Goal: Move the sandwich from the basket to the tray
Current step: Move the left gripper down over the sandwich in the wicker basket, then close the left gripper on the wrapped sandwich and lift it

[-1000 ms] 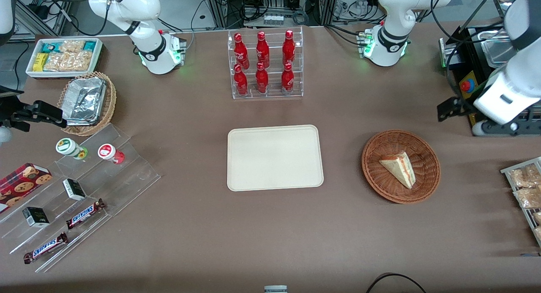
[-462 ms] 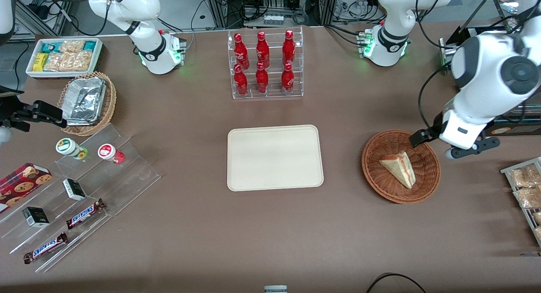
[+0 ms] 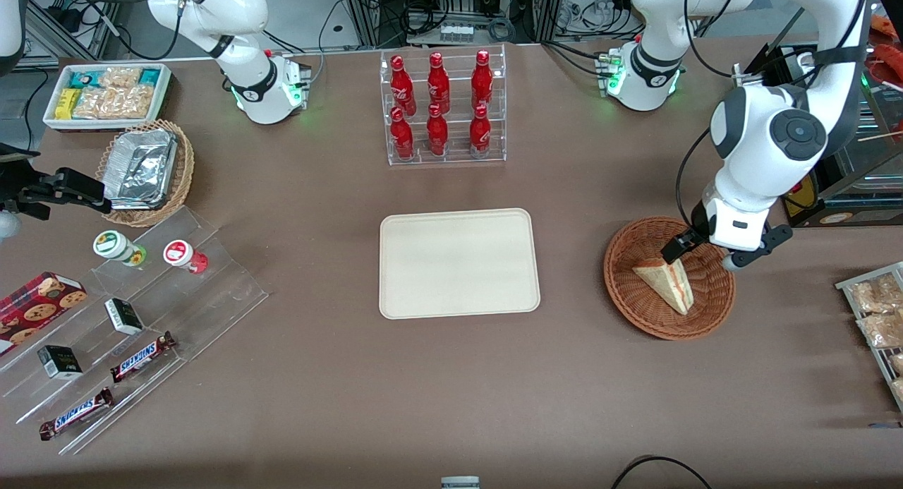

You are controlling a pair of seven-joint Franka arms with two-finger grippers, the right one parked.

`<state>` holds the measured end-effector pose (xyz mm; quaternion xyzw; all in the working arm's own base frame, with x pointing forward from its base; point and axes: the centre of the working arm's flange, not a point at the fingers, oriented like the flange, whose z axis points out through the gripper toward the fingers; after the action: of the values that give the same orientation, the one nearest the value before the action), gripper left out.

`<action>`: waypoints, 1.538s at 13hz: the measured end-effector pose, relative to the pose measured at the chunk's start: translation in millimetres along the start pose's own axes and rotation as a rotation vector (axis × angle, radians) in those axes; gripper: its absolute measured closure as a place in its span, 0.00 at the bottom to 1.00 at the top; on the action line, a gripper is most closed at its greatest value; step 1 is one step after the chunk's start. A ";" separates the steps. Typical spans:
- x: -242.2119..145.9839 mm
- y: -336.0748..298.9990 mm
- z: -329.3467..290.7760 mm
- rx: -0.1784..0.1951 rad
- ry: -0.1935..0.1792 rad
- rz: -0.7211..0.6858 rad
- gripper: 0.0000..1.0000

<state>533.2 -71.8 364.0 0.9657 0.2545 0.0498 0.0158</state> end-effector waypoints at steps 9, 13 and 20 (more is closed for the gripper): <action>0.8 -14.4 92.0 0.033 -0.061 -0.036 0.00; 7.5 -21.5 107.7 0.023 -0.048 -0.055 0.04; 15.2 -13.6 99.2 0.012 -0.035 -0.079 0.70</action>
<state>550.0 -53.0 265.9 0.9556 0.2925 0.0308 0.0162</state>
